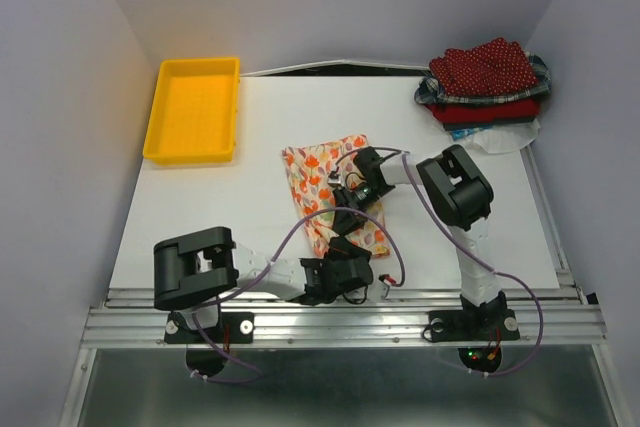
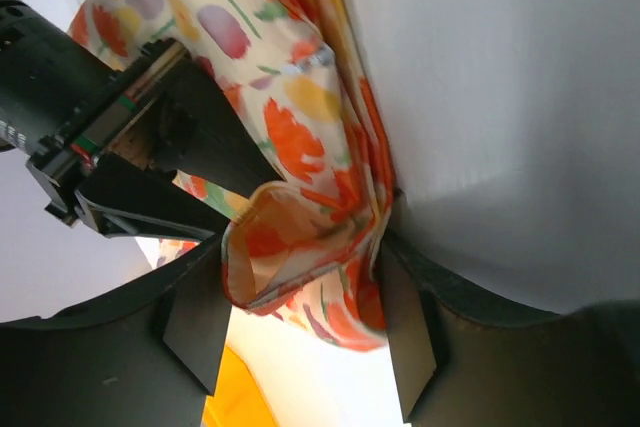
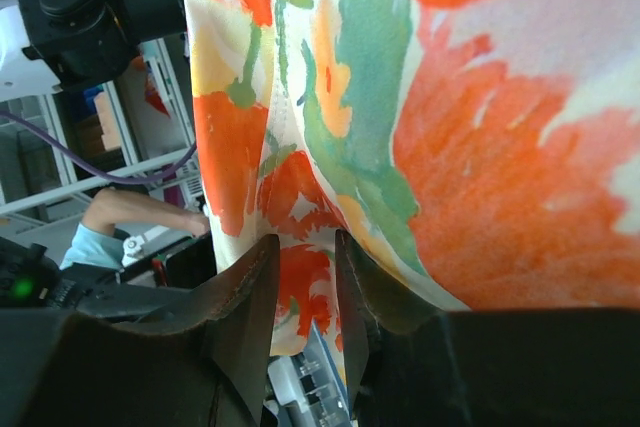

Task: Fold and stack the skirts
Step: Fold the skirt

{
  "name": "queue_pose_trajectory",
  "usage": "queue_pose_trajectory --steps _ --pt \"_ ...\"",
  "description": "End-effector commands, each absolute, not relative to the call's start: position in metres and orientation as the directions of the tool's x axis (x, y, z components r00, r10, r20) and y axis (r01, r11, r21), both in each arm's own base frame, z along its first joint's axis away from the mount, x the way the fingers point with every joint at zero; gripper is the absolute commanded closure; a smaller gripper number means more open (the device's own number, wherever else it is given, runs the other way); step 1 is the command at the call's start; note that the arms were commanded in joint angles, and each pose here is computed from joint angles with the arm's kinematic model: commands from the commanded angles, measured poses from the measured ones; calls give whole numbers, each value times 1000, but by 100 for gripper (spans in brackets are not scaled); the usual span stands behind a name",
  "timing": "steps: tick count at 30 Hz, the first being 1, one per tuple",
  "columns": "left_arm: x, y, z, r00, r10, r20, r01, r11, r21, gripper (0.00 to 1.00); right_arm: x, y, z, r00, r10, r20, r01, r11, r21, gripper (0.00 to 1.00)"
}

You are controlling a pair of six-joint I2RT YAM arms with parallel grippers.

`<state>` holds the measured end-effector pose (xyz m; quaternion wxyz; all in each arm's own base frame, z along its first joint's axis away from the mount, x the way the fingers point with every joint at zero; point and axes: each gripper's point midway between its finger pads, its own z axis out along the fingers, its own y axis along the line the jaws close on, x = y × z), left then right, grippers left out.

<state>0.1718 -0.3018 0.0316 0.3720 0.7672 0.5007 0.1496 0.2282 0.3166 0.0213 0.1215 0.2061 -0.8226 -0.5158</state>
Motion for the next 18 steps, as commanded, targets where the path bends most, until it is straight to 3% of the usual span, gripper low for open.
queue_pose_trajectory --steps 1,4,7,8,11,13,15,18 --pt "165 -286 -14 392 912 -119 738 -235 633 34 222 308 -22 -880 -476 0 -252 467 847 65" --pt "173 -283 -17 345 931 -121 752 -197 629 41 220 307 -22 -881 -473 7 -245 469 849 65" --pt "177 -282 -17 324 937 -128 759 -177 626 60 222 308 -19 -883 -470 2 -248 468 848 65" --pt "177 -284 -16 324 936 -140 764 -172 622 60 223 309 -18 -883 -469 0 -248 467 848 65" --pt "170 -289 -7 333 925 -184 787 -165 594 90 235 314 -7 -887 -459 -39 -279 468 839 65" --pt "161 -290 -2 332 919 -214 816 -166 554 99 254 313 6 -895 -438 -87 -315 483 817 64" --pt "150 -293 0 344 905 -252 844 -179 506 100 291 310 28 -902 -394 -176 -367 485 794 62" --pt "130 -280 3 352 902 -251 883 -231 409 100 344 297 65 -891 -331 -312 -447 512 733 50"
